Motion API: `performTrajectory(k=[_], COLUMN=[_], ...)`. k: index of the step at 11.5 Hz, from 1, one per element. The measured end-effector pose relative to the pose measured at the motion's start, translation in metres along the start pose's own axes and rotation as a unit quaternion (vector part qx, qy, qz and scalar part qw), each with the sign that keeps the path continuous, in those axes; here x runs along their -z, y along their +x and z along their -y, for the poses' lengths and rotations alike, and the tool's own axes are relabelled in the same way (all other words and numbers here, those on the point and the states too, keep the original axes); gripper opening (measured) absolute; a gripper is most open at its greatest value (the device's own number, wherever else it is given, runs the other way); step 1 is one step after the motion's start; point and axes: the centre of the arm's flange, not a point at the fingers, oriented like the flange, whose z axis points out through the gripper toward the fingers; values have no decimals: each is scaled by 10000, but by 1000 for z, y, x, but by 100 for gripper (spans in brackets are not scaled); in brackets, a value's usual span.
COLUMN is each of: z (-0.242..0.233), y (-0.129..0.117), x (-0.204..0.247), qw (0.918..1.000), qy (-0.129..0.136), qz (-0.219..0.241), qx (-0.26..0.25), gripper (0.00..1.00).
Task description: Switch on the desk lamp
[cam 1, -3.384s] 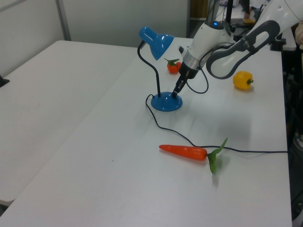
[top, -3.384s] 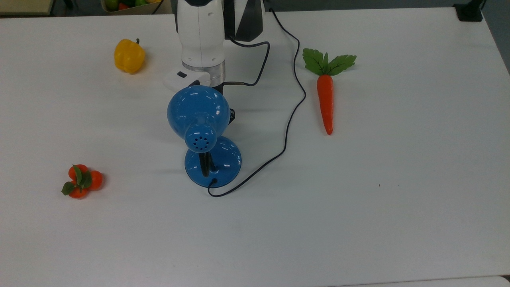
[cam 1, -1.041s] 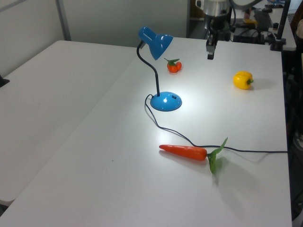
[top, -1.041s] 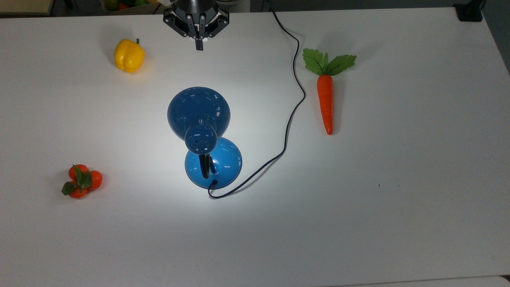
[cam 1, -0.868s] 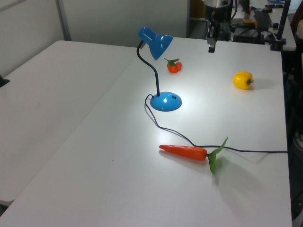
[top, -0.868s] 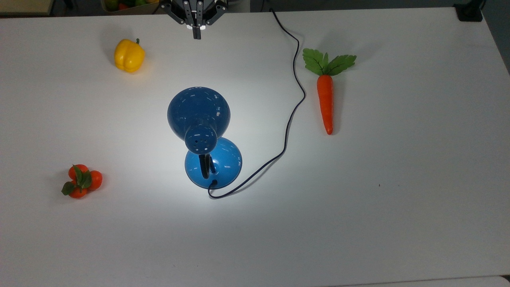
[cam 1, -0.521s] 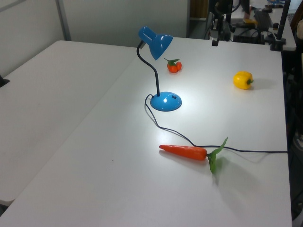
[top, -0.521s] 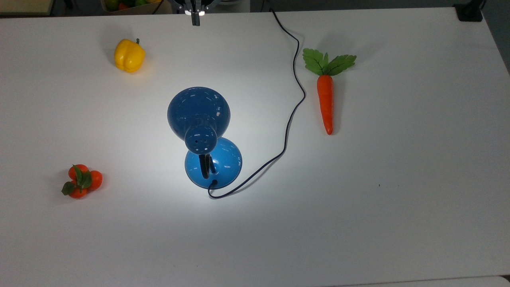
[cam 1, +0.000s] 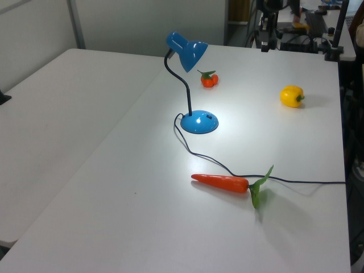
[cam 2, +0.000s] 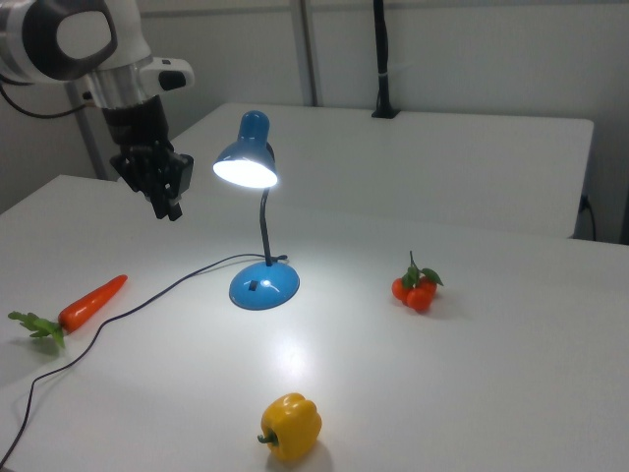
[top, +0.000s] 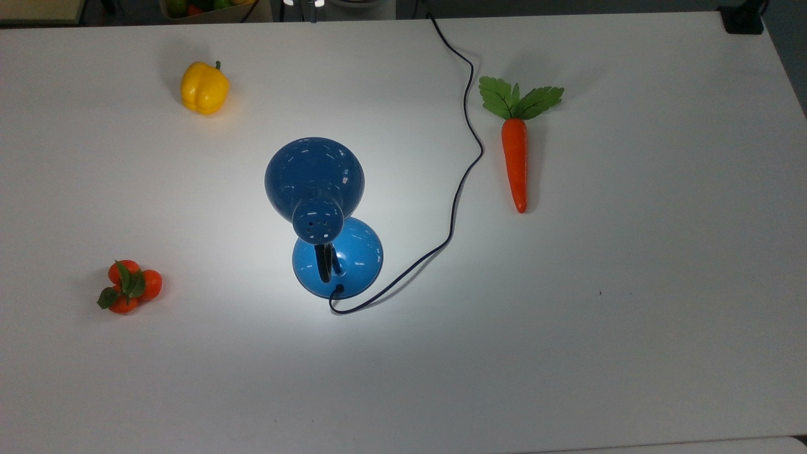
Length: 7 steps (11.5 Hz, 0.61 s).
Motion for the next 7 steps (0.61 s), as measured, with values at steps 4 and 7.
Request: performTrajectory(k=[4,7], z=[-10,-20], y=[-2,-2], x=[4,9], qw=[10000,9998], qy=[0,-6], qz=[24,-19], qx=[-96,-184], gripper=[75,100])
